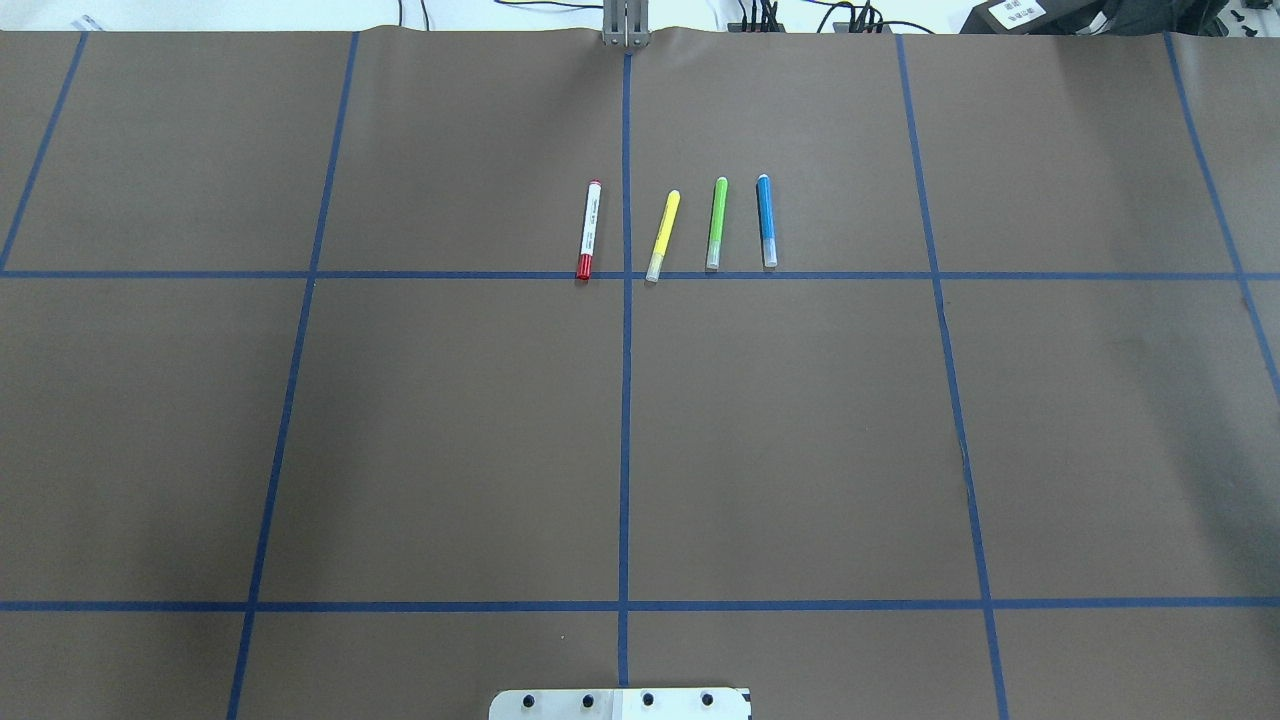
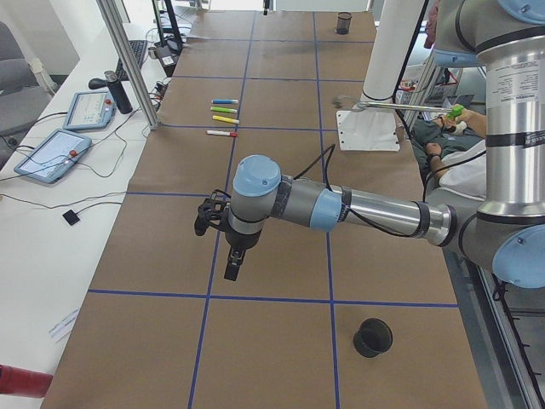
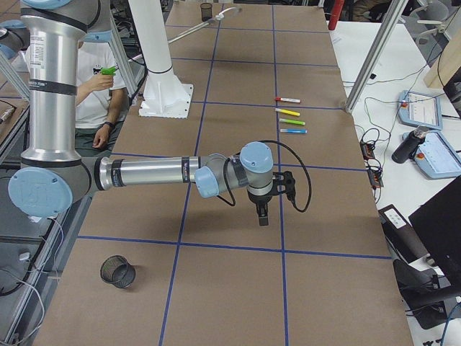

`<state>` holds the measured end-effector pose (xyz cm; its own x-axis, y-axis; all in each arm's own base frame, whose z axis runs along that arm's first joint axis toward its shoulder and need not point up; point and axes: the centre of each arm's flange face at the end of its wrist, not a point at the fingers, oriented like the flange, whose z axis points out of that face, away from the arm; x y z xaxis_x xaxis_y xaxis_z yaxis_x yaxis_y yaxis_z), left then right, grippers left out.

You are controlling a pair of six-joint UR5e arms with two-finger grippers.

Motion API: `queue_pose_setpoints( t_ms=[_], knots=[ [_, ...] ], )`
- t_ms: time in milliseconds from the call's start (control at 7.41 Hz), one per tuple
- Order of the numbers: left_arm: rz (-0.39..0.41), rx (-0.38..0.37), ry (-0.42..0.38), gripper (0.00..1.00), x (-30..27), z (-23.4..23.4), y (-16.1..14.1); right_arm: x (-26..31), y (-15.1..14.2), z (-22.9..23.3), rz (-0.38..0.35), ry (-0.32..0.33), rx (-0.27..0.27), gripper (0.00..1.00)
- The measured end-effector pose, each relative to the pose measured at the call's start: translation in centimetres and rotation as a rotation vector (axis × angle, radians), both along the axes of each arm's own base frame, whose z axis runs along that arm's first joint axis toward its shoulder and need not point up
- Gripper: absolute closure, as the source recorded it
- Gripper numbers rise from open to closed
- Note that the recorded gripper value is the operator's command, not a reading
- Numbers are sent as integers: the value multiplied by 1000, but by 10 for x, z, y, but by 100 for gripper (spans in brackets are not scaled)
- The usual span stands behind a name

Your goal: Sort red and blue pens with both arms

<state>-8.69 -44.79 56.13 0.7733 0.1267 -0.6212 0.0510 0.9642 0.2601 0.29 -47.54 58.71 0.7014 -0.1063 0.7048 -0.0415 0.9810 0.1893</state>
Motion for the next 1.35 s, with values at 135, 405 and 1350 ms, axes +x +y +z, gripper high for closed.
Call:
queue_pose_setpoints(
  t_ms=[135,405,1350],
  knots=[
    [11,-3,4,0,5,2,-1,0,-1,-1,0,1,3,1],
    [39,-11,15,0,17,7,1,0,-2,-2,2,2,4,1],
    [53,-32,53,0,23,13,4,-2,-1,-4,-5,-4,7,1]
  ],
)
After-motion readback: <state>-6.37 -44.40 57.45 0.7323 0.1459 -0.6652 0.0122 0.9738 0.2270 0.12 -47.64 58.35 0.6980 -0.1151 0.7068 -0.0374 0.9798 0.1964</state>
